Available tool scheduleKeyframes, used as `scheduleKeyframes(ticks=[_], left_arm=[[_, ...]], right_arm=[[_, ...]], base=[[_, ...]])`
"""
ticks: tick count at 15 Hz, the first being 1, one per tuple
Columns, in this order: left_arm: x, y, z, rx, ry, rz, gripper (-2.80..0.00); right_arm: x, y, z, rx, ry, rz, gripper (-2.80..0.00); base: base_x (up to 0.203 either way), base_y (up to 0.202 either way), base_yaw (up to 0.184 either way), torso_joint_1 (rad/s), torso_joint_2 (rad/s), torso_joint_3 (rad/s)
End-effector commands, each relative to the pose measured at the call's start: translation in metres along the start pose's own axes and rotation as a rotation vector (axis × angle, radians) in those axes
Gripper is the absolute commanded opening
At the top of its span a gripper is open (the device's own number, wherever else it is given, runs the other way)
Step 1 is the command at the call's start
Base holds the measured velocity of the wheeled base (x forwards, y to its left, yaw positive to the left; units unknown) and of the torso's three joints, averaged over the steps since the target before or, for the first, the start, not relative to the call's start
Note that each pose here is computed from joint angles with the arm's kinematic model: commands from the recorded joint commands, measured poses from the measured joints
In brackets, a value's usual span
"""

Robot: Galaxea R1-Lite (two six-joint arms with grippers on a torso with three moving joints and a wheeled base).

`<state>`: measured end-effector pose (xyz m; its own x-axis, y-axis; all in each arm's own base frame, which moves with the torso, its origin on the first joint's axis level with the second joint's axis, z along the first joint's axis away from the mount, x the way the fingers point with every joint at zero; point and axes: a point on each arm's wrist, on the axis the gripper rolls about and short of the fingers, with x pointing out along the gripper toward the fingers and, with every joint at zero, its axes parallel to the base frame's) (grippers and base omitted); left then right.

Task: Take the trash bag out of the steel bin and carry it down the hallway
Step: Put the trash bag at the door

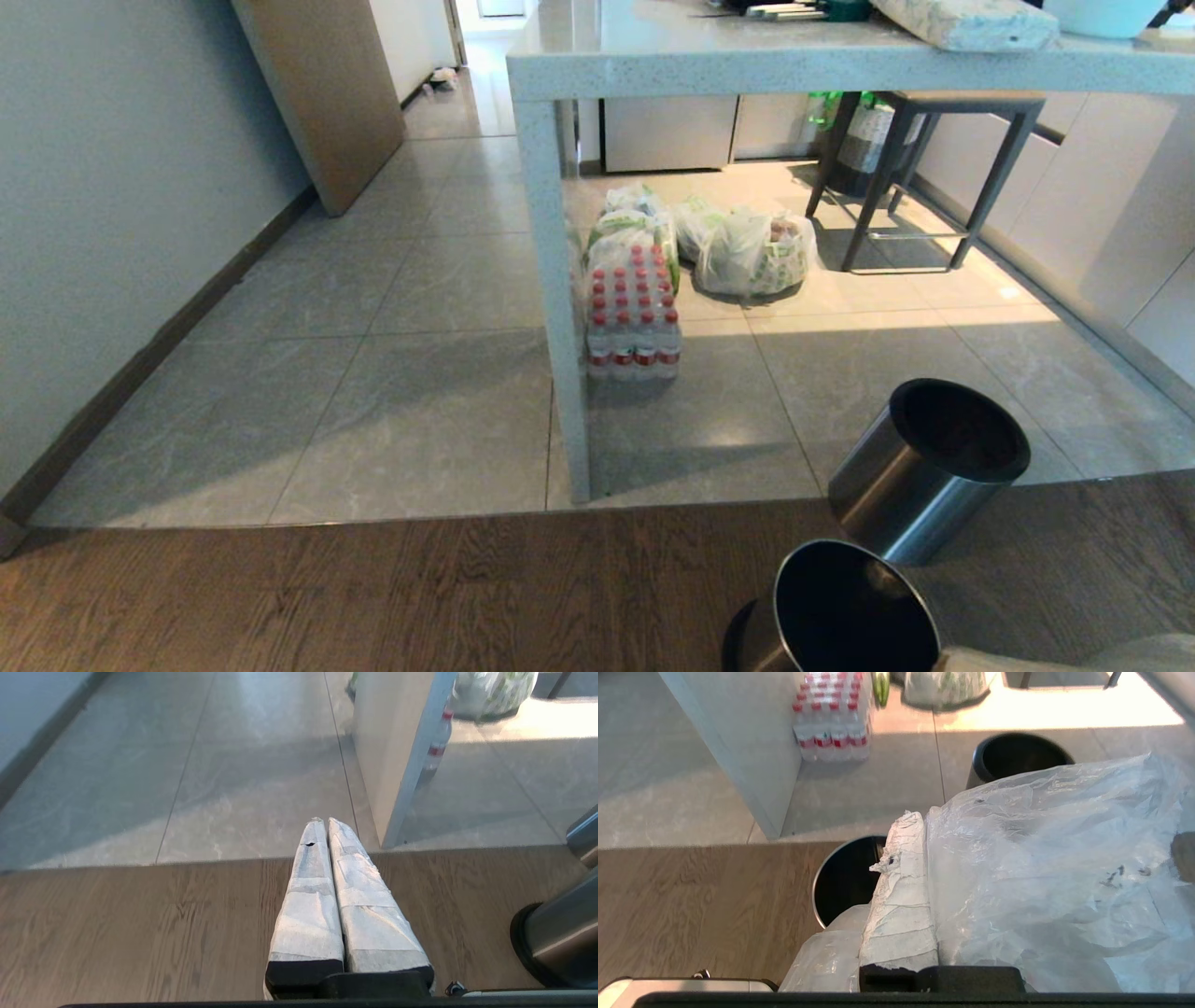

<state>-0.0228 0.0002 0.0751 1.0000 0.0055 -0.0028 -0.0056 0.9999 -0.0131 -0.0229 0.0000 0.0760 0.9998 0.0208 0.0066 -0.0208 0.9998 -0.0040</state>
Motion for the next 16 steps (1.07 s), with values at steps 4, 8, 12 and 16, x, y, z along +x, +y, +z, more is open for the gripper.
scheduleKeyframes(ticks=[4, 8, 12, 16], left_arm=[[0.0001, 0.0, -0.0004, -0.001, 0.002, 0.001, -2.8], [0.0001, 0.0, -0.0004, -0.001, 0.002, 0.001, -2.8], [0.0001, 0.0, -0.0006, 0.01, 0.003, 0.001, -2.8], [0.0001, 0.0, -0.0007, 0.004, 0.005, 0.001, -2.8]], right_arm=[[0.0003, 0.0, -0.0003, -0.001, 0.004, 0.001, -2.8], [0.0003, 0.0, -0.0003, -0.001, 0.004, 0.001, -2.8], [0.0003, 0.0, -0.0003, -0.001, 0.004, 0.001, -2.8], [0.0003, 0.0, -0.0003, -0.001, 0.004, 0.001, -2.8]], base=[[0.0, 0.0, 0.0, 0.004, 0.0, 0.203], [0.0, 0.0, 0.0, 0.004, 0.0, 0.189], [0.0, 0.0, 0.0, 0.002, 0.0, 0.042], [0.0, 0.0, 0.0, 0.0, 0.0, 0.0]])
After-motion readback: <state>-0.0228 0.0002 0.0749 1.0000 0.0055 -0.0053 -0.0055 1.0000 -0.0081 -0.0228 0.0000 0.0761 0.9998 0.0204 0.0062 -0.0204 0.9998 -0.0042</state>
